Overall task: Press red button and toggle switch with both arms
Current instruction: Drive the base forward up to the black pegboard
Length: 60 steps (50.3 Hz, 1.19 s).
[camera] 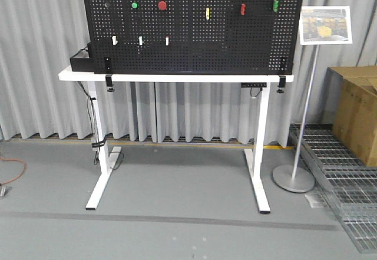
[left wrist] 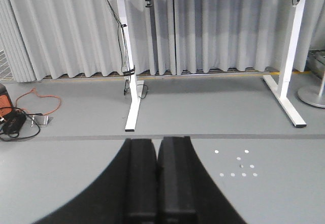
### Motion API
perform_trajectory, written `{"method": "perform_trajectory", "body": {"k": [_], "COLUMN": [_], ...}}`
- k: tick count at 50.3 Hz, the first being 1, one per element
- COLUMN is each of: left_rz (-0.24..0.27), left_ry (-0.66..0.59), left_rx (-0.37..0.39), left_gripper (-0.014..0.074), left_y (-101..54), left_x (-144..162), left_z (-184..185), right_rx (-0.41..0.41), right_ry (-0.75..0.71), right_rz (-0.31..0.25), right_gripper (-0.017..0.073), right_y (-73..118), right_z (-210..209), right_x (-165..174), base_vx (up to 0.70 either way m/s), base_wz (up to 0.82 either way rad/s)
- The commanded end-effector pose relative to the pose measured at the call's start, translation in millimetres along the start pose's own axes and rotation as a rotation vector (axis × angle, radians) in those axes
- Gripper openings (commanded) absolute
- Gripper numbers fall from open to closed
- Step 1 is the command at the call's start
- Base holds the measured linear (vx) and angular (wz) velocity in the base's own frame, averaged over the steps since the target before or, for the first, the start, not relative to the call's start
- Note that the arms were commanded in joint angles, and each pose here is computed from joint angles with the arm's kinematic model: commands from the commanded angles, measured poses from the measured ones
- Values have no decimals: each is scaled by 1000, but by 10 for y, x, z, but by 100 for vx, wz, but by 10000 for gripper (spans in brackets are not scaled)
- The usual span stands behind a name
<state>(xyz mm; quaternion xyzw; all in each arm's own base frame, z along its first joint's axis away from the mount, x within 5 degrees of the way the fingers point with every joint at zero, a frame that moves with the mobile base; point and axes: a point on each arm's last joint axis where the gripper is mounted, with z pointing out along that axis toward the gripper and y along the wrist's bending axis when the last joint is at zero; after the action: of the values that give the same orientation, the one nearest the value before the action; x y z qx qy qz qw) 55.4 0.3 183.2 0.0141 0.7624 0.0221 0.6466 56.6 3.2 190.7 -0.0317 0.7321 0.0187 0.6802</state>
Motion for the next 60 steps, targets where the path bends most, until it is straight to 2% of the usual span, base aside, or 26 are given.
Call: {"method": "perform_trajectory", "body": {"k": [1,60], "left_rz": [-13,-13], "left_ry": [-67,-52], "left_rx": [-5,-4], "left_gripper": [1,1], "left_y": [2,1], "left_x": [12,25], "left_z": [11,12], "right_rx": [-3,-3], "right_ry": [-80,-80], "right_rz": [-7,-7], "right_gripper": [-3,-3], "right_y": [6,6], "right_z": [-8,-8], "right_x": [-40,-40], "base_vx": [35,47], "base_wz": [4,-3]}}
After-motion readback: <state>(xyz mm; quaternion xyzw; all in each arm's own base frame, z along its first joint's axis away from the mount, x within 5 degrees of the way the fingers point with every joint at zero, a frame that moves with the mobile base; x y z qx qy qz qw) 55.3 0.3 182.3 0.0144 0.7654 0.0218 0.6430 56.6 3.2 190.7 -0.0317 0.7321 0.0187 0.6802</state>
